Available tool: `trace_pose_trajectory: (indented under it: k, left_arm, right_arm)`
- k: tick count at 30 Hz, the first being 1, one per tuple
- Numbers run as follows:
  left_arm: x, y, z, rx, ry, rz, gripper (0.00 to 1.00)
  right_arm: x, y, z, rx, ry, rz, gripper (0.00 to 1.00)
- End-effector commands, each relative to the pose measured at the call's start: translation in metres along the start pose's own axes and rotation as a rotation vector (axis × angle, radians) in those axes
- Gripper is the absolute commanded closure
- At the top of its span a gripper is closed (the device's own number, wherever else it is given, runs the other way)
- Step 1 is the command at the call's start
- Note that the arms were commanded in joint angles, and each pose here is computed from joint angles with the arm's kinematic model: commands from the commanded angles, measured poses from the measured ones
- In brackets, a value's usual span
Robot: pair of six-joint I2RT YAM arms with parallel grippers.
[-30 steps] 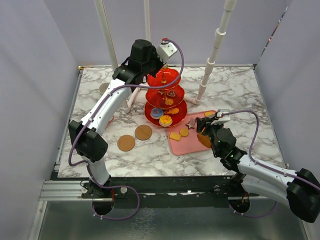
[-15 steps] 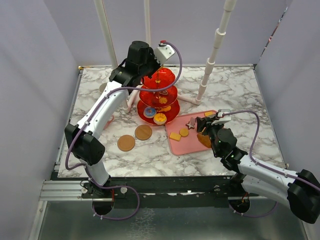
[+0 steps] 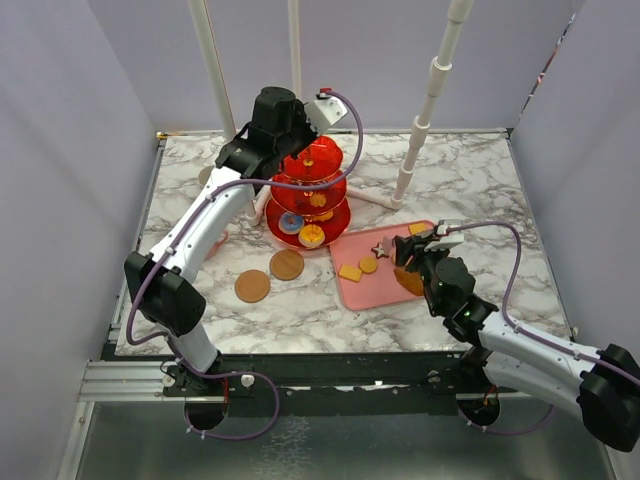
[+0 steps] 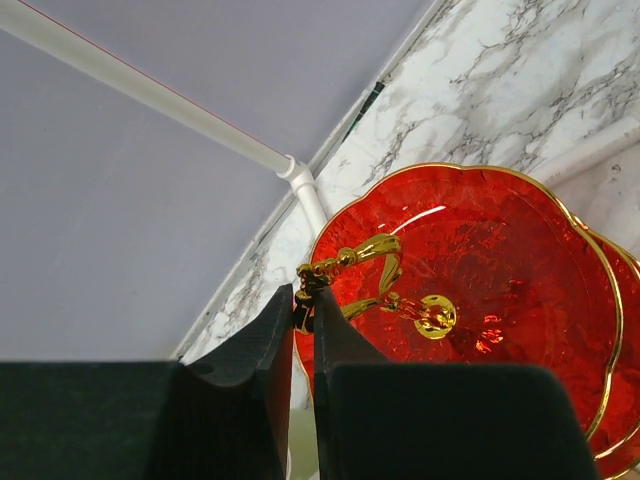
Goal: Serve the afternoon tea
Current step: Adjust the desert table at the center of the board.
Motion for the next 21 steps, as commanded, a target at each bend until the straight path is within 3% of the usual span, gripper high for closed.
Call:
trace_pose_trajectory:
  k: [1, 3, 5, 11, 21]
  left_arm:
    - [0.017, 0.024, 0.024, -0.107, -0.004, 0.083, 0.87]
    - [0.015, 0.026, 0.021, -0.103, 0.024, 0.081, 0.6]
    - [0.012, 0.031, 0.02, -0.101, 0.053, 0.077, 0.41]
    - [0.007, 0.053, 0.023, -0.087, 0.15, 0.037, 0.04]
    - [-0.015, 0.091, 0.01, -0.04, 0.292, -0.063, 0.01]
  right_arm:
    - [-0.006, 0.003, 0.001, 0.004, -0.011, -0.04, 0.47]
    - [-0.008, 0.004, 0.0, 0.016, -0.011, -0.048, 0.47]
    - [-0.01, 0.006, -0.002, 0.036, -0.011, -0.064, 0.47]
    - [-0.016, 0.015, -0.006, 0.105, -0.03, -0.099, 0.47]
    - [-0.018, 0.023, 0.001, 0.231, -0.003, -0.125, 0.47]
Point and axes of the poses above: each gripper's point midway between its finger pads, its own y axis back along the fingers, its own x axis along the line the jaws close on, z = x × y, the point moved 6 cm from there along y, back along the fingers, and after that the axes turned 7 degrees about y, right-handed, at the moved point
